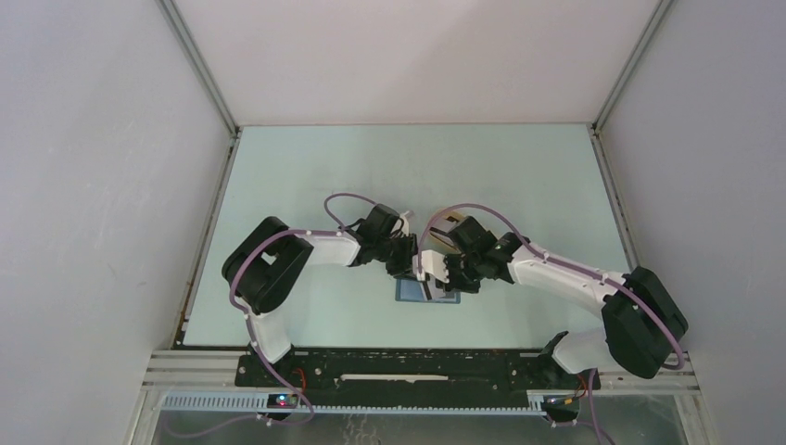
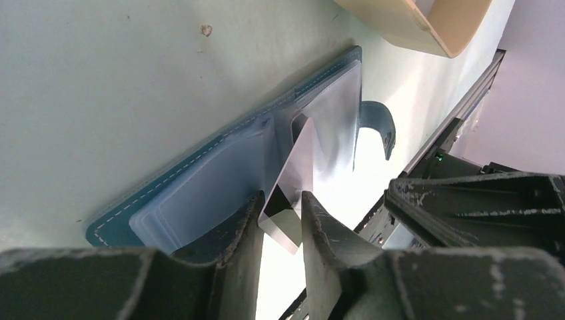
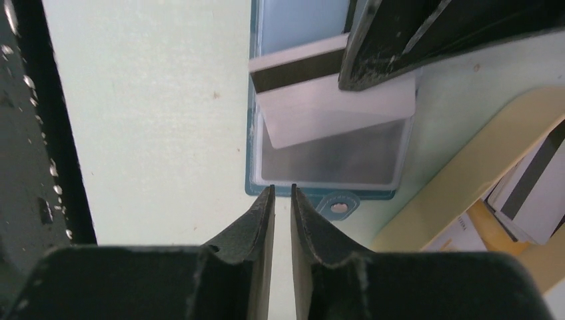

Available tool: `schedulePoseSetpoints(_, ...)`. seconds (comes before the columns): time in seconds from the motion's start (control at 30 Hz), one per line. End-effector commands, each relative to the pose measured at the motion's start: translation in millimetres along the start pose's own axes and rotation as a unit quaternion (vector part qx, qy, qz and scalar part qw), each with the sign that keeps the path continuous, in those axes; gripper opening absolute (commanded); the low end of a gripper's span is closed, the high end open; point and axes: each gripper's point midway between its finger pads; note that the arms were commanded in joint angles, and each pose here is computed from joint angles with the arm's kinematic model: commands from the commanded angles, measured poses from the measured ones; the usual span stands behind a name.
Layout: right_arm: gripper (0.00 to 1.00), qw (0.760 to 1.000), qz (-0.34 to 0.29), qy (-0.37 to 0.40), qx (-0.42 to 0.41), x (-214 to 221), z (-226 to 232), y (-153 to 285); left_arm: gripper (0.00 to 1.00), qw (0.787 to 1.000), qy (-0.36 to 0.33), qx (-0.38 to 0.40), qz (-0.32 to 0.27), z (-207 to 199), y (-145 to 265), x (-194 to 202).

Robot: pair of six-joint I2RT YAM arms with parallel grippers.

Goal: Put the credit cards into the card holder
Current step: Insert the credit card into the card holder.

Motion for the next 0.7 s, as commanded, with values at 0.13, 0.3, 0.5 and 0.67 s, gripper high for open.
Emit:
schedulePoseSetpoints(0.13,0.17,0.998,-0.055,-0.022,0.006,-39,-8,-11,0.34,0.999,0.012,-0.028,0.009,21,2,18)
schedulePoseSetpoints(0.3,0.15,0.999,-0.020,-0.025,0.015,-26,-15,-29,0.36,1.000,0.019,-0.020,0.005,20,3,19)
schedulePoseSetpoints(0.5,0.15,1.000,0.006,-0.024,0.011,-15,-14,-39,0.38,1.000,0.027,-0.011,-0.005,18,5,20)
schedulePoseSetpoints(0.67,0.14,1.000,0.014,-0.026,0.007,-12,-12,-41,0.38,0.999,0.037,0.001,-0.016,16,8,23)
Point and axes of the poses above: each gripper's point midway between its finger pads, its own y axis back along the fingers, its own z axis along the line the jaws close on, x = y × z, and after that the axes turned 12 degrees about -y, right-handed
